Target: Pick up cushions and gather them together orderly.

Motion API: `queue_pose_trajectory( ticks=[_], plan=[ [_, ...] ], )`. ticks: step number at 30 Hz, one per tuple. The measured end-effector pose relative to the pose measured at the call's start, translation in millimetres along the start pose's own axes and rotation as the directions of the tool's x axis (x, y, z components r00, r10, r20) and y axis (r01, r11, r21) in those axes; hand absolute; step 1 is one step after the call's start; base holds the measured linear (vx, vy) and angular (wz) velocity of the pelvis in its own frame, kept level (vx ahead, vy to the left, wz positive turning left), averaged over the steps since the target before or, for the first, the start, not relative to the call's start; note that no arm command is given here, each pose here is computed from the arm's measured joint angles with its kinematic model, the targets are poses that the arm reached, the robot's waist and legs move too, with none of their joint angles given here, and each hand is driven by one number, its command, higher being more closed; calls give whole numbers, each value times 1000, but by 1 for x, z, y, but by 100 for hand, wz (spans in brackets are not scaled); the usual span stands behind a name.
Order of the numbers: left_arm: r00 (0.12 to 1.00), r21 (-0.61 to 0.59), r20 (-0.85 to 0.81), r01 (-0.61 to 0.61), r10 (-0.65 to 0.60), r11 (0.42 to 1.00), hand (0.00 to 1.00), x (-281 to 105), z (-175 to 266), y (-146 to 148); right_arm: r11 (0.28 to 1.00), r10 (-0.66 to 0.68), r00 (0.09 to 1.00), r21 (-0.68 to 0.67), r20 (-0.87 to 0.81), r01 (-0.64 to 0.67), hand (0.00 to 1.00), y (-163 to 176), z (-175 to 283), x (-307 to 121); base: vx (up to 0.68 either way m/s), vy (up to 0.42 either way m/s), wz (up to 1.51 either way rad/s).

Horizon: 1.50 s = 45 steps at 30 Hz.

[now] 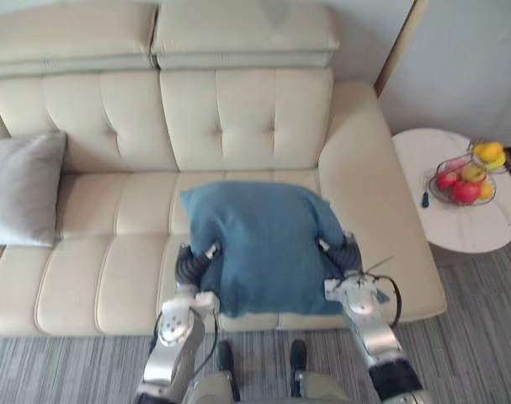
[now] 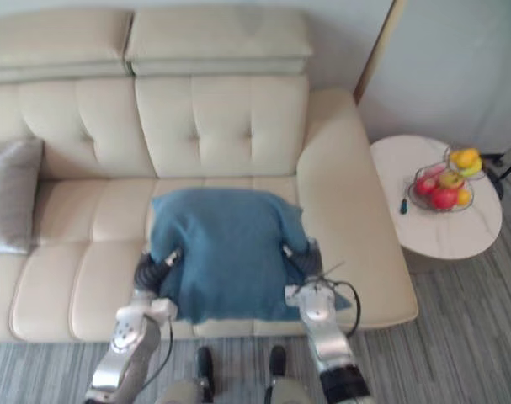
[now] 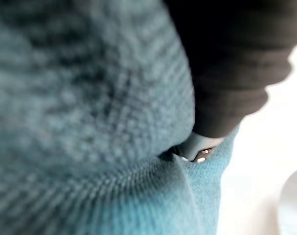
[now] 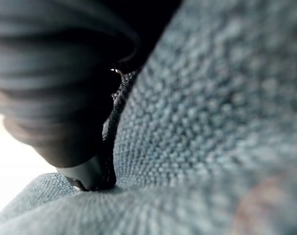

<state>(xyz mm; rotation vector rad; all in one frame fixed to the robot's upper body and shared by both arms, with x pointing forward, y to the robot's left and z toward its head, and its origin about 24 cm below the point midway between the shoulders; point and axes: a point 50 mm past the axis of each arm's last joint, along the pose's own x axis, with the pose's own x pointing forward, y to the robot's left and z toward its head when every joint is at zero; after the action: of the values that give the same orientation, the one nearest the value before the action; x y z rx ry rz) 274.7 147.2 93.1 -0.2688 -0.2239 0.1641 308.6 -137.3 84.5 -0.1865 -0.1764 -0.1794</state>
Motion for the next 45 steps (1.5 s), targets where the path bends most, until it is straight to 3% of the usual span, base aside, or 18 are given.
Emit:
queue_pose_trajectory(
  ticks=[5, 10, 11, 12, 19, 29, 37, 45],
  plan=[
    [934, 21, 357, 12, -18, 1000, 100, 73, 87, -41, 979, -195, 937, 114, 290, 169, 100, -7, 103, 62, -122, -13, 28],
    [852, 63, 523, -17, -18, 998, 100, 115, 157, -68, 941, -326, 867, 223, 376, 257, 100, -14, 170, 95, -61, -16, 13],
    [832, 79, 555, -35, -14, 996, 0, 122, 172, -73, 929, -353, 854, 248, 382, 274, 100, -15, 183, 99, -28, -6, 12],
    [821, 75, 572, -50, -2, 996, 0, 127, 183, -76, 919, -377, 844, 269, 382, 289, 0, -17, 192, 103, -4, -4, 16],
    [835, 16, 535, -161, 127, 987, 0, 151, 216, -81, 845, -507, 798, 371, 324, 386, 0, -25, 230, 116, 48, -44, 16],
    [868, -10, 474, -163, 148, 987, 0, 163, 220, -72, 857, -467, 810, 409, 355, 314, 0, -32, 242, 114, 84, -42, 5],
    [924, 7, 342, -187, 173, 982, 0, 147, 141, -32, 917, -354, 885, 299, 303, 265, 0, -24, 172, 102, -17, -18, 0],
    [956, -2, 227, -188, 184, 982, 0, 102, 73, 25, 963, -256, 931, 156, 260, 221, 0, -59, 93, 61, -28, -29, -4]
  ],
)
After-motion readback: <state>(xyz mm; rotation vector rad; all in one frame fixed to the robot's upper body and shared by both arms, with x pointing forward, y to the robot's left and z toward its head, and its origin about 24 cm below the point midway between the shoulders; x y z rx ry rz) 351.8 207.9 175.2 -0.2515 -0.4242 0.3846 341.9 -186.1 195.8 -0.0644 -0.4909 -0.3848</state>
